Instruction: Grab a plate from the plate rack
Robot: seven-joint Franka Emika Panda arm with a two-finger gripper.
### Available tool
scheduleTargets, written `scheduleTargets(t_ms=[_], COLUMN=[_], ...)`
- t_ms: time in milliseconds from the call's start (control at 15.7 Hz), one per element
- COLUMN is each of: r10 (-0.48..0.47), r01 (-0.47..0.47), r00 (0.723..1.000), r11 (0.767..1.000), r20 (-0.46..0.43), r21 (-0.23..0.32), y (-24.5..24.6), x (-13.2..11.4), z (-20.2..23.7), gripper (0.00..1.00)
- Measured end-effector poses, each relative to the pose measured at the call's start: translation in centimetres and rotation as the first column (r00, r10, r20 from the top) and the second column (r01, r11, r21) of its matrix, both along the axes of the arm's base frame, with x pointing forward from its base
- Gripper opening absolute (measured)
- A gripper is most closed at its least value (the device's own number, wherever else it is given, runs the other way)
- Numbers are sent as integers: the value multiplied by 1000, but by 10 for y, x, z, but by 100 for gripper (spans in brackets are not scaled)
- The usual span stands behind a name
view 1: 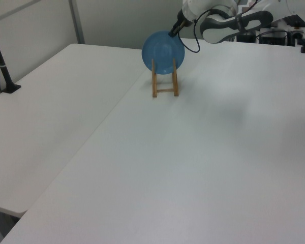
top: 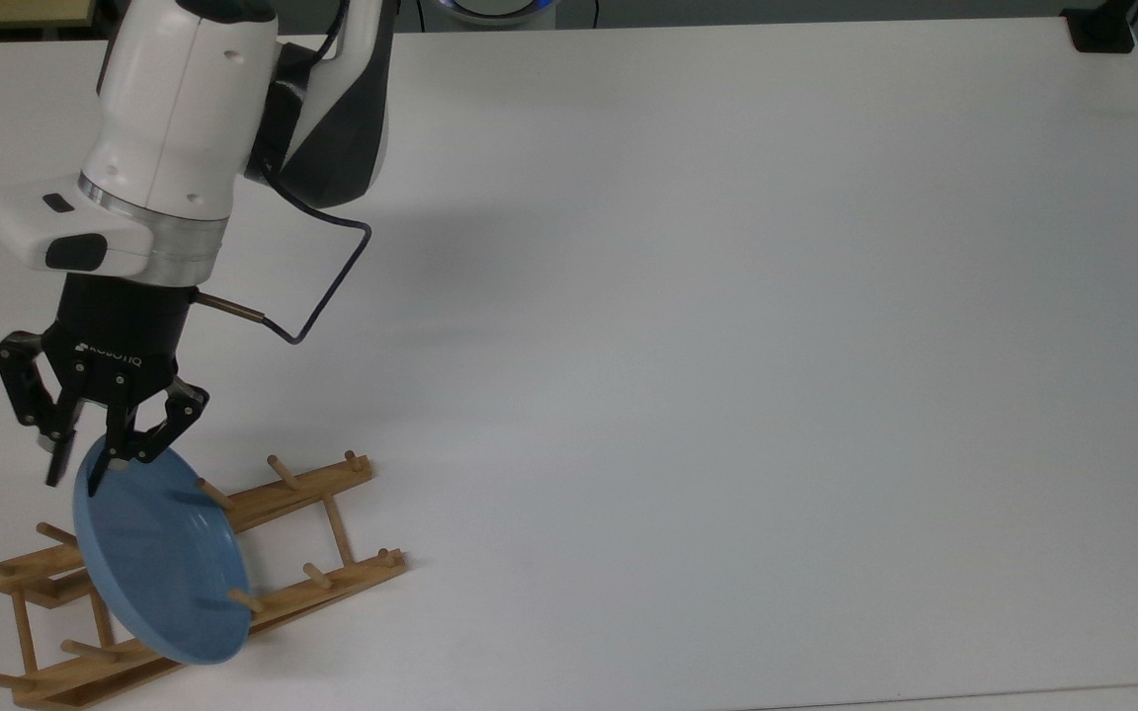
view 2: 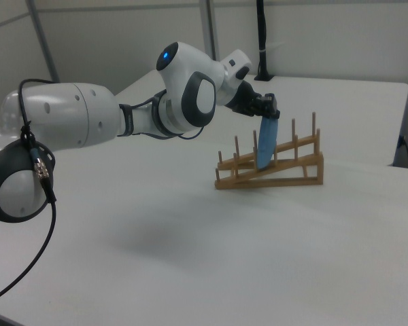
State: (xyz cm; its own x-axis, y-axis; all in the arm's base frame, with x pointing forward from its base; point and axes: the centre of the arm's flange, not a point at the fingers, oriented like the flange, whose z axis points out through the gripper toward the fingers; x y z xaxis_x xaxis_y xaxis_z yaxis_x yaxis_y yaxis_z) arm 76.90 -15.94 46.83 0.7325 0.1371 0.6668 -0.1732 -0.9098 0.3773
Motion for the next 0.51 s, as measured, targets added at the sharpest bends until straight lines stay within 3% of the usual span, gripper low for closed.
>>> scheduleTargets(t_ms=[191, 509], r10=[19, 51], r01=[-19, -56], r00=[1000, 998], r11=[999, 990], r20=[-12, -41], r21=[-41, -131], y=[4, 8], x=[1, 1], z=[-1, -3], gripper=[18, 16])
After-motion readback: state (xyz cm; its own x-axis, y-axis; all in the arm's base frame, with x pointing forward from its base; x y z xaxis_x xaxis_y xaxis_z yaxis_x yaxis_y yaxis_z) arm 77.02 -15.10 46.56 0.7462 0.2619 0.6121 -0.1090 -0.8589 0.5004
